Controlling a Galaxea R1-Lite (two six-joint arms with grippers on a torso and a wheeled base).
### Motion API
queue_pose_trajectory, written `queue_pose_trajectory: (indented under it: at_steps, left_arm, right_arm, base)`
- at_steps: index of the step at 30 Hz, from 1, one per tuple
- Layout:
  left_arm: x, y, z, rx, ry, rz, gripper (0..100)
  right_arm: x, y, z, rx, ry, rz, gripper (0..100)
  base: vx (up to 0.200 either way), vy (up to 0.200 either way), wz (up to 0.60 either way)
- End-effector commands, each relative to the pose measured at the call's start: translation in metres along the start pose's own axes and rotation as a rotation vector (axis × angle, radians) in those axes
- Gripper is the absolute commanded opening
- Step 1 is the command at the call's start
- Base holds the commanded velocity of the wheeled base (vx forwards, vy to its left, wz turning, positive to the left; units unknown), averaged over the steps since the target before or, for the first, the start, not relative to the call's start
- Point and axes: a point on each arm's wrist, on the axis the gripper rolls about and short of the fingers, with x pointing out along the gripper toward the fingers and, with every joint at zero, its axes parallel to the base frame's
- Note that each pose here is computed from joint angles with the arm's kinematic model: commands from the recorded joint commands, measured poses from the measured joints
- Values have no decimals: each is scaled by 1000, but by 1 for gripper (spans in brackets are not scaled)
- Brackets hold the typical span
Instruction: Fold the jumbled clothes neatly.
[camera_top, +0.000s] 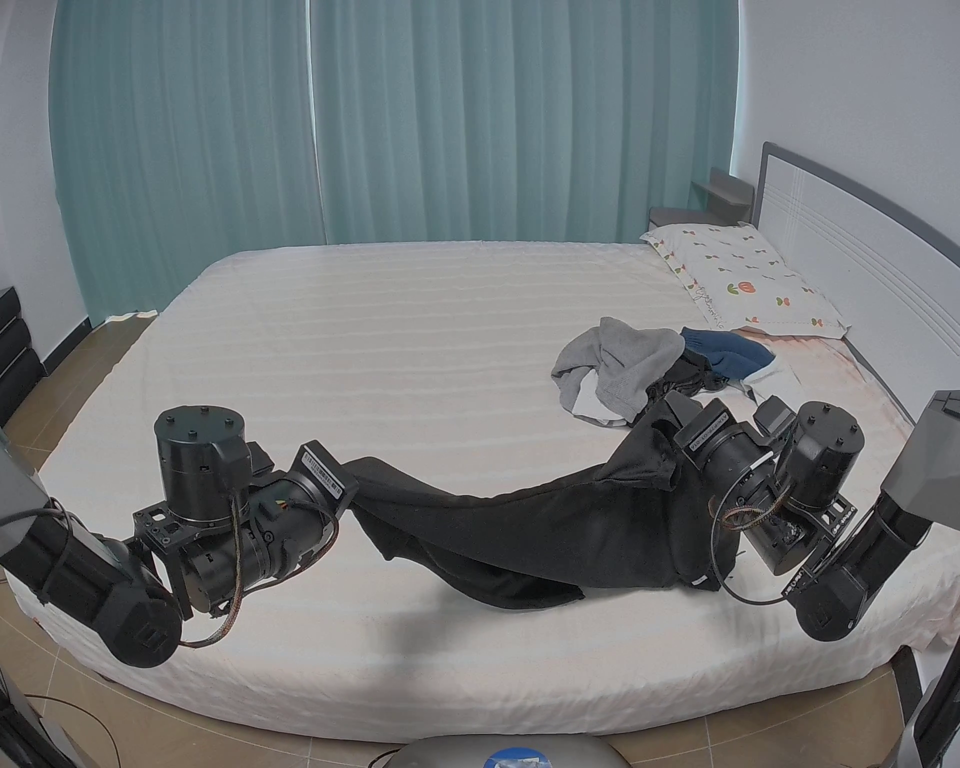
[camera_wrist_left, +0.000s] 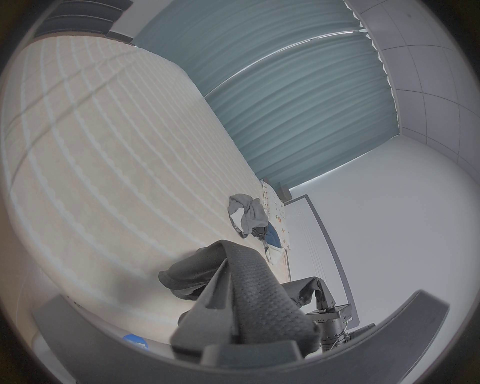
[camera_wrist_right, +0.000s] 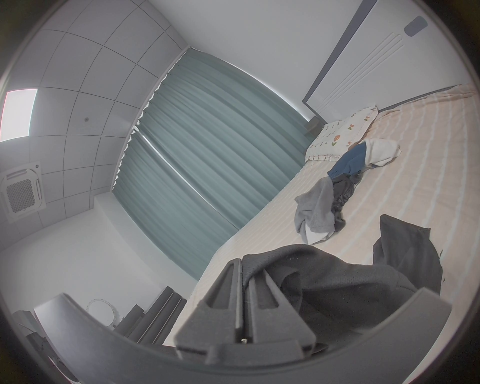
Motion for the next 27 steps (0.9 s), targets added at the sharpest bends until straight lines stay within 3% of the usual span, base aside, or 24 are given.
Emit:
queue_pose_trajectory:
  at_steps: [1,23,27]
  left_arm:
    - [-1,-2,1,1,-3,-6,0]
    - [-6,2,-1,2,1,5,0]
    - [-6,2,-1,1,4,7,0]
  right_arm:
    - [-1,3,2,5,-12,17,0]
    - [-5,5,7,-2,-10,28,0]
    - [-10,7,7,-4,-1,30,0]
  base:
    - [0,200,0]
    - [0,200,0]
    - [0,0,0]
